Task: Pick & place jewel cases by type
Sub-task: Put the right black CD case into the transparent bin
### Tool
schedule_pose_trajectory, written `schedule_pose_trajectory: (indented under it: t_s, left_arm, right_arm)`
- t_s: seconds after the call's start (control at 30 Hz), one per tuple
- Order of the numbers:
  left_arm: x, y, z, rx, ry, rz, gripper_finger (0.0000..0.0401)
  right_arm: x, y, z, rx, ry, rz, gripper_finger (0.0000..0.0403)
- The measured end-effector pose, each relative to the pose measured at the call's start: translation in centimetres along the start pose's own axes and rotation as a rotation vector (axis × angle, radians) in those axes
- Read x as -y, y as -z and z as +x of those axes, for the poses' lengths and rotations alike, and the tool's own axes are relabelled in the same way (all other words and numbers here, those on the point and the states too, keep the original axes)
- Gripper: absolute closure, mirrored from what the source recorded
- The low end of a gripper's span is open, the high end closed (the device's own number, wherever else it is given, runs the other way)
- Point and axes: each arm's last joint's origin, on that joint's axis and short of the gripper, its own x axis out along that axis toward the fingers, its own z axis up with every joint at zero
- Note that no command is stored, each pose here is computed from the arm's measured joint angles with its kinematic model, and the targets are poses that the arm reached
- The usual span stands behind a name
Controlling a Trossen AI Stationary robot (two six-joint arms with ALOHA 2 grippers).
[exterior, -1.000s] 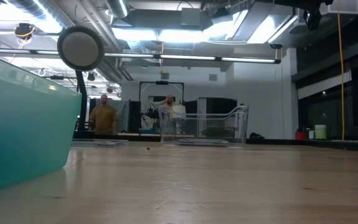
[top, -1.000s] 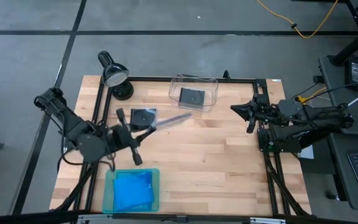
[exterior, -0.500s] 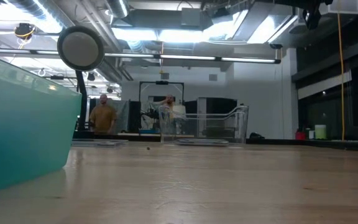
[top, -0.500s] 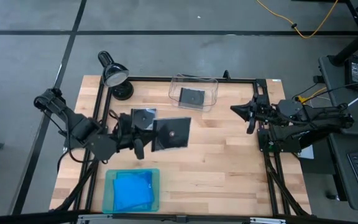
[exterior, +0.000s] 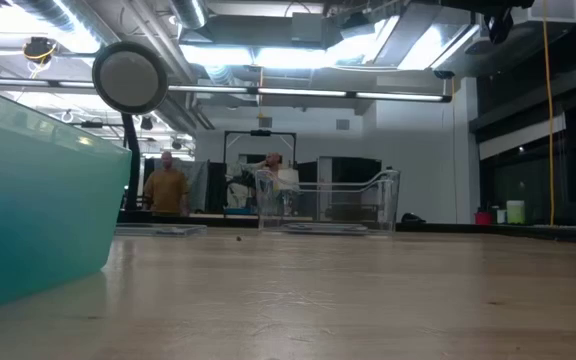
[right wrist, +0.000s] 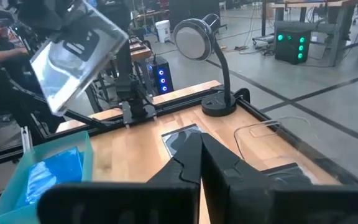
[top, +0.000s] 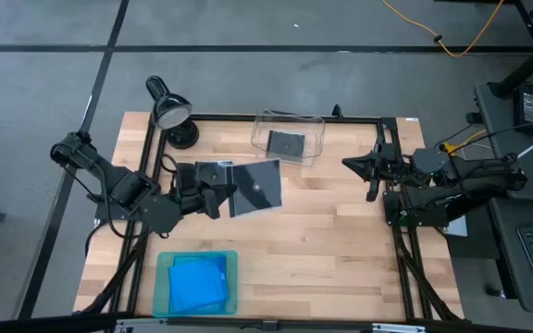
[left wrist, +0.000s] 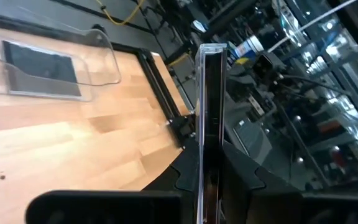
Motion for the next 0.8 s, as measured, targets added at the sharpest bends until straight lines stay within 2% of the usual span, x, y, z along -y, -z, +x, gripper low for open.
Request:
schedule_pose_trajectory:
  t_s: [0.33,0.6,0.8]
  left_arm:
    - [-0.7,-1.7,2.1,0.078,-0.072,0.073,0.0372]
    - [-1.8,-4.4,5.3,0.023,-0.118,0.057,0.0372]
    - [-2.2,-7.6,7.8,0.007,-0.063,0.047,0.0372]
  right_arm:
    - [0.0,0.0,0.0,-0.001,-0.004,-0.054,0.0395]
    - [-0.5,0.0,0.0,-0.015,-0.161,-0.181,0.0395]
    - [-0.6,0.0,-0.1,-0.011,-0.199,-0.255,0.0395]
